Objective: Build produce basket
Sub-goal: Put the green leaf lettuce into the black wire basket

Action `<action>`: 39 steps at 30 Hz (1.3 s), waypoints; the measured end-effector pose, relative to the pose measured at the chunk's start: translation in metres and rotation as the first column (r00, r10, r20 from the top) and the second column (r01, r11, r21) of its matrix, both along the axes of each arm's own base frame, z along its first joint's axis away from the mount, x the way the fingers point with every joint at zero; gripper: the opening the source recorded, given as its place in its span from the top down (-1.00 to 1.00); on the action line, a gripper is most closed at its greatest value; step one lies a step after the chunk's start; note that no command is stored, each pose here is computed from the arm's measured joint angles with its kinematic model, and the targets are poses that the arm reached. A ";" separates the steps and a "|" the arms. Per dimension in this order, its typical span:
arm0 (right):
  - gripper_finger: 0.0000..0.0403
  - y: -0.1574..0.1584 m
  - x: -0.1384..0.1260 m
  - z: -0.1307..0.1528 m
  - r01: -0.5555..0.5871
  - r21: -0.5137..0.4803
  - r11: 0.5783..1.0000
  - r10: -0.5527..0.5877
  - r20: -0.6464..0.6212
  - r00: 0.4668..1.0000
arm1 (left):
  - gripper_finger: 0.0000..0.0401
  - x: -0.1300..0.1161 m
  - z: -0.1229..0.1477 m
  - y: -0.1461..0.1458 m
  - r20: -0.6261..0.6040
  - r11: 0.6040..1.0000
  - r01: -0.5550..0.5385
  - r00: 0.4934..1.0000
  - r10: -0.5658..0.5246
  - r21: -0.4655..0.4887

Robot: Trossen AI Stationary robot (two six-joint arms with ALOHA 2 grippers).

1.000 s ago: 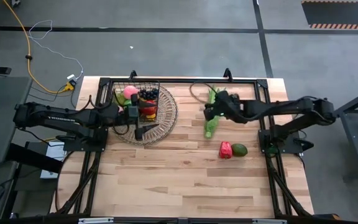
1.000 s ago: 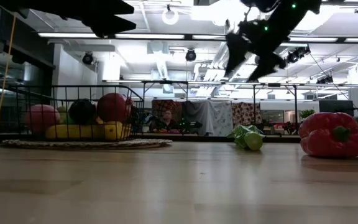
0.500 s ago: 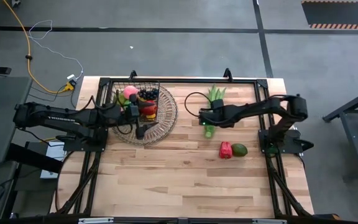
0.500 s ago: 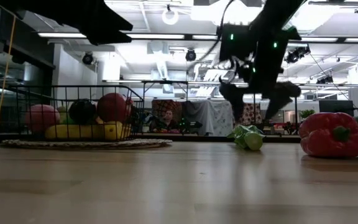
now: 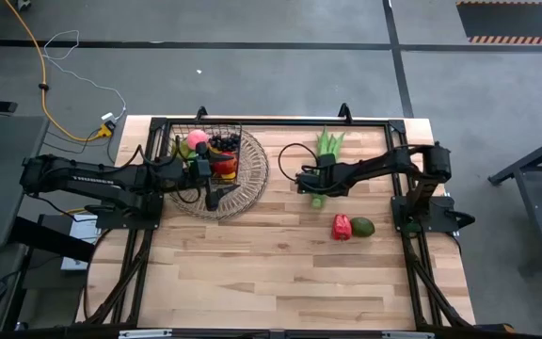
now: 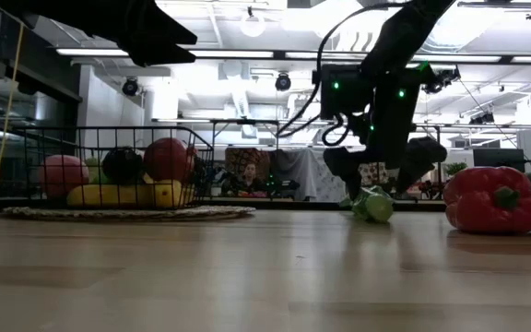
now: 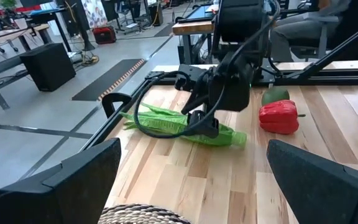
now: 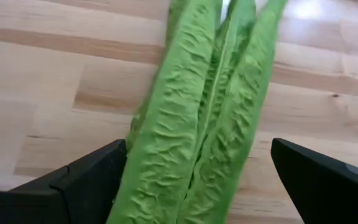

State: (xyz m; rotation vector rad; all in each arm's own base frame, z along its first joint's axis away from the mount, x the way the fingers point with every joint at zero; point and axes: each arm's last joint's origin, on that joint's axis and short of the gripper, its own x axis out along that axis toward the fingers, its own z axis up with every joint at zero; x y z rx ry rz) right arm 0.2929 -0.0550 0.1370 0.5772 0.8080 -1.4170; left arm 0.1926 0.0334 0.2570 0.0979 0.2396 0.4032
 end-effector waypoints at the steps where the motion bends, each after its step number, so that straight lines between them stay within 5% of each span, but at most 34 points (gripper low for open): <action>1: -0.94 0.000 0.001 -0.002 0.009 -0.001 1.000 -0.009 0.001 1.000 | -0.96 0.000 0.000 0.000 0.000 1.000 0.000 1.000 0.000 0.000; 18: -0.88 -0.003 0.010 -0.026 -0.039 0.059 0.998 0.041 -0.029 0.999 | -0.96 0.000 -0.001 0.000 -0.010 1.000 0.004 1.000 -0.004 -0.003; 26: -0.36 -0.002 0.007 -0.016 -0.129 0.044 0.991 0.132 -0.075 0.988 | -0.96 -0.002 -0.007 -0.001 -0.076 1.000 0.012 0.997 -0.013 -0.014; 32: 0.08 -0.003 0.001 0.031 -0.249 -0.066 0.966 0.246 -0.053 0.968 | -0.96 -0.005 -0.003 -0.001 -0.051 1.000 0.012 0.999 -0.012 -0.007; 39: 0.29 -0.004 0.001 0.076 -0.428 -0.284 0.858 0.443 -0.013 0.896 | -0.96 -0.029 0.017 -0.004 0.083 0.999 -0.011 0.996 0.014 -0.037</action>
